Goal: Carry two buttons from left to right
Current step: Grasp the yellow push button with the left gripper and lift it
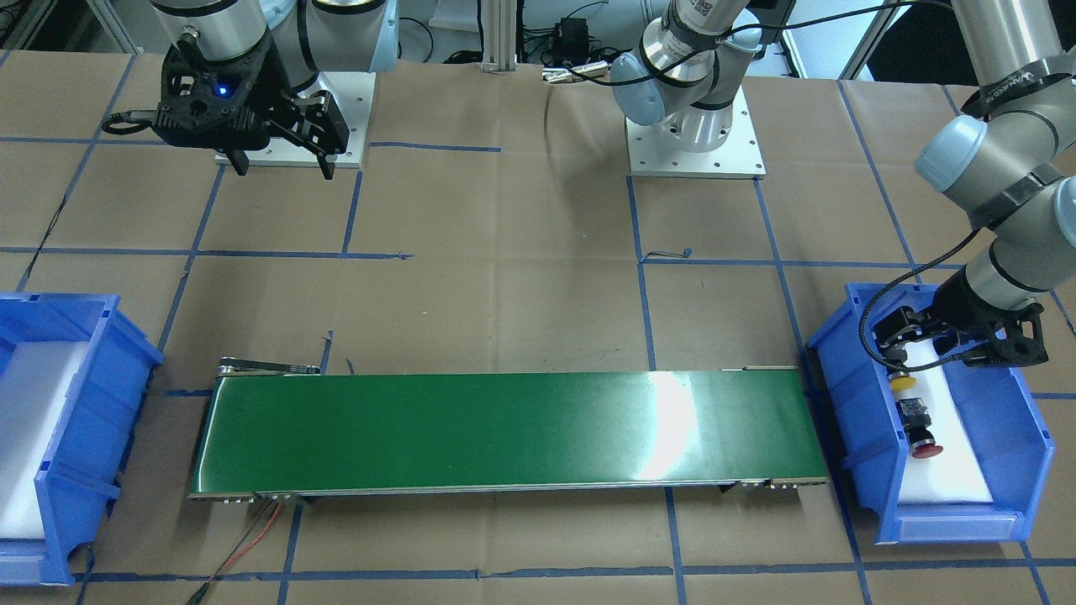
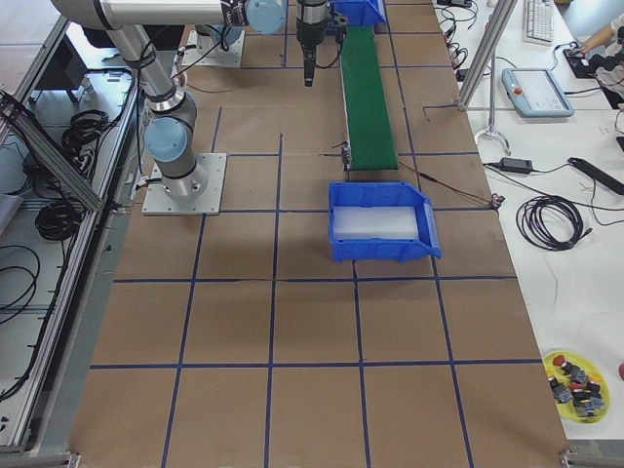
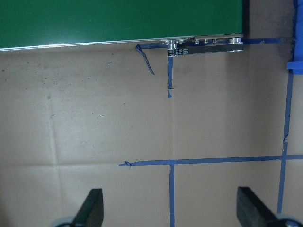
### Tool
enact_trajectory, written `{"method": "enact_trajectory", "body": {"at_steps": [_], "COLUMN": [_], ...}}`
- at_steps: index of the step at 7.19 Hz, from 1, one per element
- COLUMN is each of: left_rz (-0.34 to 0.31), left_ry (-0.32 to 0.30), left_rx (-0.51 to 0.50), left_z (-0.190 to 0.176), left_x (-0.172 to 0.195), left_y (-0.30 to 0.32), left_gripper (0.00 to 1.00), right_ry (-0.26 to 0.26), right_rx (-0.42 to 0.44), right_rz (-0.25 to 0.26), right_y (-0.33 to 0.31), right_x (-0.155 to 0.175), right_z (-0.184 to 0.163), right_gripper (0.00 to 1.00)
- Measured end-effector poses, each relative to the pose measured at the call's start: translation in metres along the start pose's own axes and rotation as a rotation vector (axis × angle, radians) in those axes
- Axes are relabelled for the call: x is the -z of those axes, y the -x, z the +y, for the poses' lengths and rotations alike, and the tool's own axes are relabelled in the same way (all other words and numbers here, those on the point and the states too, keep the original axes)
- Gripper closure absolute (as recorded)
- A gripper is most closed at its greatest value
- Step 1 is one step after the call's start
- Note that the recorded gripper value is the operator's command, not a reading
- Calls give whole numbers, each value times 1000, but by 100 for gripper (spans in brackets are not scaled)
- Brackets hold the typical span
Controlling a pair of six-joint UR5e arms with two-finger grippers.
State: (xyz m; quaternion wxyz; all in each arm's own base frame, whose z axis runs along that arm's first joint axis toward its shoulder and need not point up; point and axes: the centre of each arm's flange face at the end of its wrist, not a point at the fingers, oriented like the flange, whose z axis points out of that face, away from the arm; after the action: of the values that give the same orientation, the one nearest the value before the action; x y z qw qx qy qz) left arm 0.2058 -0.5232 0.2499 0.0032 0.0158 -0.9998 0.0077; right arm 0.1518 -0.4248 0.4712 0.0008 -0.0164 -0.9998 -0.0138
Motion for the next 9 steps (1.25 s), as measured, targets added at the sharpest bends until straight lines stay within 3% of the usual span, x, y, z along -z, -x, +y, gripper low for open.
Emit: {"method": "enact_trajectory", "body": {"at_steps": [9], "left_rz": [10], "left_ry": [18], "left_rx": [-16], "left_z": [-5], "left_x": [-32], "left_y": [8], "left_gripper": [1], "right_ry": [5], "right_rx": [0], "right_rz": [0], "right_y": [0], "right_x": [-2], "right_z": [-2], "right_gripper": [0]}}
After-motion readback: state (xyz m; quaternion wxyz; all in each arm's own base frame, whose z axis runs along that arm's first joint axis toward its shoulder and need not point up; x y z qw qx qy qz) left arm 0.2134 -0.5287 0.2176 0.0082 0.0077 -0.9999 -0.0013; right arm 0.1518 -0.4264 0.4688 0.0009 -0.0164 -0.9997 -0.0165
